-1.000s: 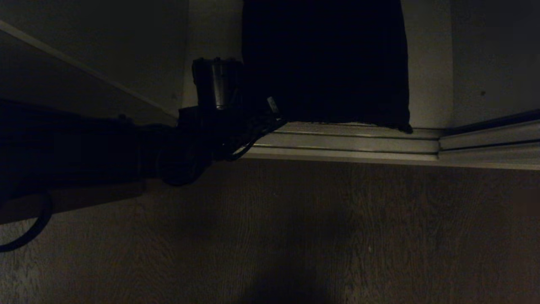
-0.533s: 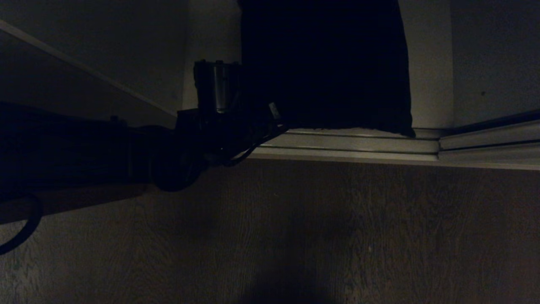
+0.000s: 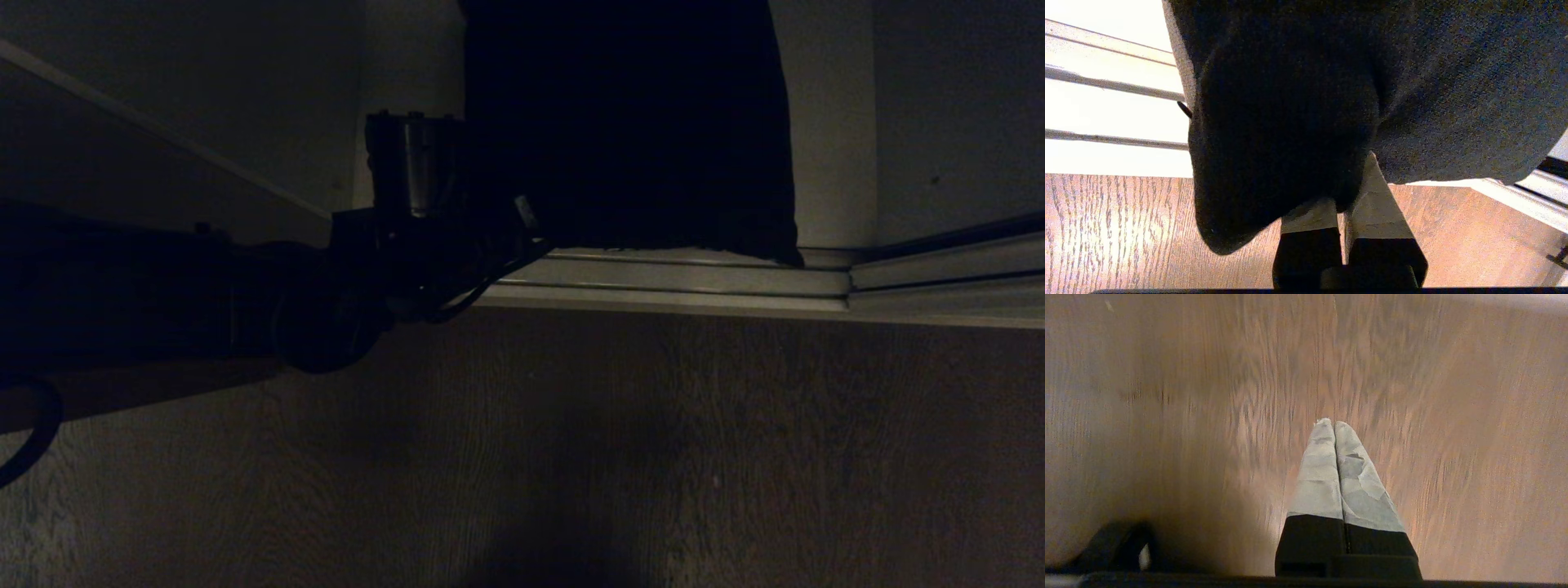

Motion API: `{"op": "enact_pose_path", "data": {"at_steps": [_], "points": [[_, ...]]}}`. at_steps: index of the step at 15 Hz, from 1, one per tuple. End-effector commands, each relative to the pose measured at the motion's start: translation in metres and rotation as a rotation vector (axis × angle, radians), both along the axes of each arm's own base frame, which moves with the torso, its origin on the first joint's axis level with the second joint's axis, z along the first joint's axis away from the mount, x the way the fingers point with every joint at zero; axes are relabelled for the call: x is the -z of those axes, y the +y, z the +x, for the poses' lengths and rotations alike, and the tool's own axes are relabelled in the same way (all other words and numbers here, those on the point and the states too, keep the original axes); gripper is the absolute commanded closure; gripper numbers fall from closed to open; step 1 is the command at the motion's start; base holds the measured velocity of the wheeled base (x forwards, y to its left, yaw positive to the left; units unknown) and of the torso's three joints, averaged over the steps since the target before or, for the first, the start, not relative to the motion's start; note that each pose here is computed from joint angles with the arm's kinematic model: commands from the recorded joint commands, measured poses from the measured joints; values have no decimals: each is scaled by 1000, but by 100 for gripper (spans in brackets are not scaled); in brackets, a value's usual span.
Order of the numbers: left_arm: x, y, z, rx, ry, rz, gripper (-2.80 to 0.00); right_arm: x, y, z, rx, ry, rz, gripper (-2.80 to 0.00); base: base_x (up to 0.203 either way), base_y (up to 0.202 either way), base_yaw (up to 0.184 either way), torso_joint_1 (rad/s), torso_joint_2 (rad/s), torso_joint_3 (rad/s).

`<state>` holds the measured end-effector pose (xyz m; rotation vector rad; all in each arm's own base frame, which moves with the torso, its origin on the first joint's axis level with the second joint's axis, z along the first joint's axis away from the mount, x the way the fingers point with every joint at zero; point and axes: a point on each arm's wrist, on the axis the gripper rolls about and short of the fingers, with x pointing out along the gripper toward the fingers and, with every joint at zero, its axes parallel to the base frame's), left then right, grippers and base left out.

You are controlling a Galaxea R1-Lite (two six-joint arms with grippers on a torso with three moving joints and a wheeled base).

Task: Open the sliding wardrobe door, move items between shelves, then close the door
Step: Place the pillow on the higher shelf

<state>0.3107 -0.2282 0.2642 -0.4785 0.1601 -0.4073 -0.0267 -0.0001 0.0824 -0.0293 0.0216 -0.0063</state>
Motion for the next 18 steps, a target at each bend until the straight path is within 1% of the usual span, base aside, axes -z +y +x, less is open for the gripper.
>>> {"op": "enact_pose_path", "data": {"at_steps": [1,2,3,4,5,6,7,8,9,12,13,15,18], "points": [[4,0,0,-3,14,-8,0,-42,0,-13,8,-58,44,0,0,0,0,0,0,0],[3,1,-1,-4,15,-17,0,-63,0,-21,8,-54,85,0,0,0,0,0,0,0],[3,1,-1,-4,16,-19,0,-76,0,-24,4,4,120,0,0,0,0,0,0,0],[4,1,-2,-4,20,-20,0,-84,0,-20,-9,67,140,0,0,0,0,0,0,0],[6,2,-2,-4,27,-17,0,-91,1,-13,-39,113,159,0,0,0,0,0,0,0],[10,2,-3,-5,36,-11,0,-98,3,-7,-99,146,185,0,0,0,0,0,0,0],[13,2,-2,-5,43,-6,0,-102,5,-4,-178,170,220,0,0,0,0,0,0,0],[13,1,-2,-5,43,-6,0,-102,6,-4,-243,190,252,0,0,0,0,0,0,0],[13,1,0,-6,42,-6,0,-102,7,-3,-287,219,285,0,0,0,0,0,0,0],[12,0,1,-2,36,-8,0,-106,10,6,-372,294,390,0,0,0,0,0,0,0],[10,0,1,-1,33,-10,0,-106,10,10,-397,323,410,0,0,0,0,0,0,0],[10,-2,3,-1,29,-12,0,-106,10,26,-402,377,425,0,0,0,0,0,0,0],[6,-2,4,-1,23,-17,0,-103,10,77,-399,419,437,0,0,0,0,0,0,0]]}}
